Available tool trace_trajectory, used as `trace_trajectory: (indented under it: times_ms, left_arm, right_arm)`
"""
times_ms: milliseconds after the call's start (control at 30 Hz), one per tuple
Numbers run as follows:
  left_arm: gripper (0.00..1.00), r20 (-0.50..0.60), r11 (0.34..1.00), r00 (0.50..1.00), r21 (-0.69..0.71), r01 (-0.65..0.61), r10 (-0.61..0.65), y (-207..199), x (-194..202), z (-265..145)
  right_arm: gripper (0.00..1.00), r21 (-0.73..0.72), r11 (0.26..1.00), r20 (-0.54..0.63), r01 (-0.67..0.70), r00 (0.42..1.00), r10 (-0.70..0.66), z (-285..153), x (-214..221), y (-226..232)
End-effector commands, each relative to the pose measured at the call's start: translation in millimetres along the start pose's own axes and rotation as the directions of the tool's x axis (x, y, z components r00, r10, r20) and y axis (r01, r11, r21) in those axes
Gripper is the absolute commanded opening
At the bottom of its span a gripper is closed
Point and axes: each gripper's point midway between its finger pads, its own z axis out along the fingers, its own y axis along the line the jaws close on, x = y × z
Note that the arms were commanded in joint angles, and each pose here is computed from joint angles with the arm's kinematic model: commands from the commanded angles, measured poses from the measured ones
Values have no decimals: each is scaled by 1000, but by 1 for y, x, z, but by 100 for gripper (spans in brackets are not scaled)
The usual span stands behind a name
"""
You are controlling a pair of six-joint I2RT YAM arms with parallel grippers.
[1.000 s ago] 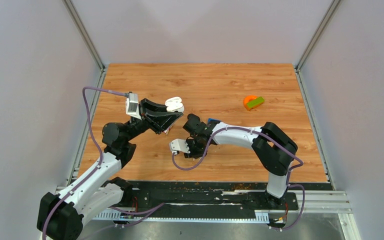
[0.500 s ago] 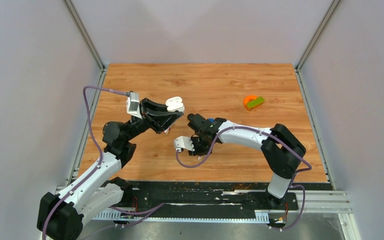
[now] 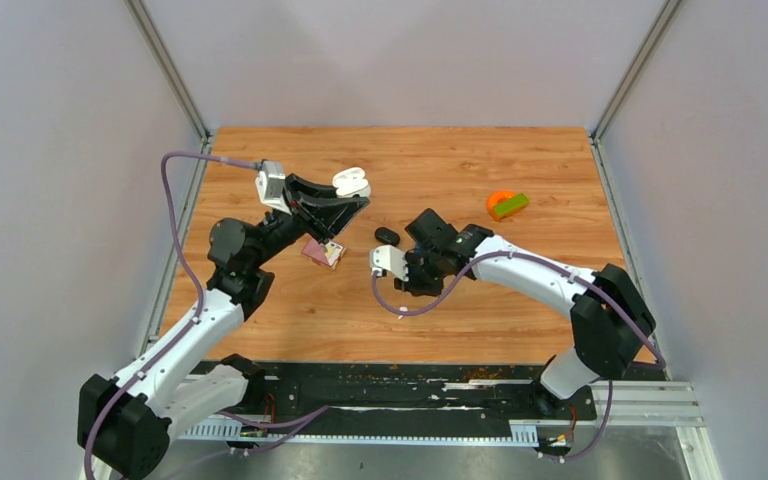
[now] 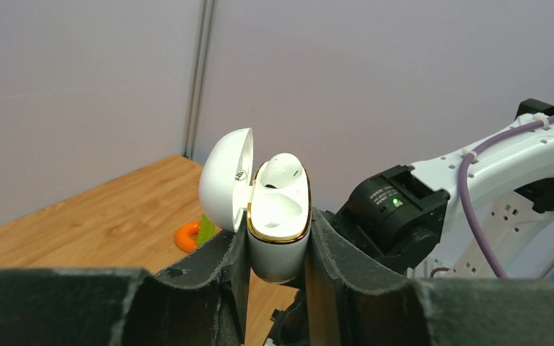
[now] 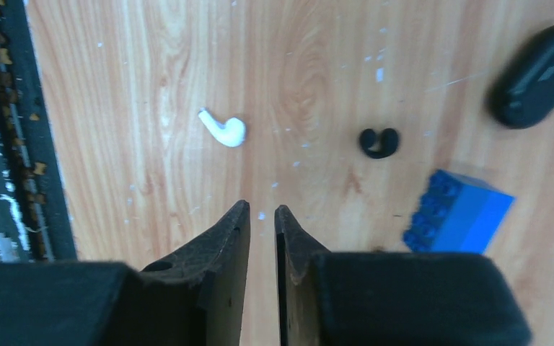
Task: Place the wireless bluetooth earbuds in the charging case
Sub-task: Pick up the earbud from the center of the board.
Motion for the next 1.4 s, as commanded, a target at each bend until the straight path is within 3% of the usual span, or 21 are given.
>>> trace_trajectory:
  times_ms: [0,133,500,767,933,1100,1200,1367]
  left_arm:
    - [0,48,999,998,-28,-32,33,-3,-12,-6]
    - [0,33,998,999,-50,-30,32,-3,-4,-17]
    - [0,35,999,999,-50,-22,24,-5,1,-24]
    - [0,15,999,1000,-38,-26,26,-8,6,-26]
    - [0,19,999,1000,-32,-24,24,-9,5,-26]
    - [0,29,999,999,-26,-22,23,-11,1,-25]
    - [0,21,1000,999,-17,-23,24,-13,1,-25]
    - [0,14,1000,1000,-12,-25,26,-14,1,-24]
  right_arm:
    - [21,-66,976,22,-206,978,208,16,1,21]
    - [26,-111,959,-6,-260,965,261,33,5,27]
    - [31,-113,980,-85,-166,984,157,65,26,25]
    - [34,-198,919,-127,-340,939,320,68,11,38]
    - [36,-206,854,-246,-478,870,428,55,10,47]
    - [36,-204,805,-229,-557,826,514,53,0,51]
    - [35,-195,821,-230,-537,839,494,57,3,48]
    - [35,-170,906,-169,-388,917,361,54,5,34]
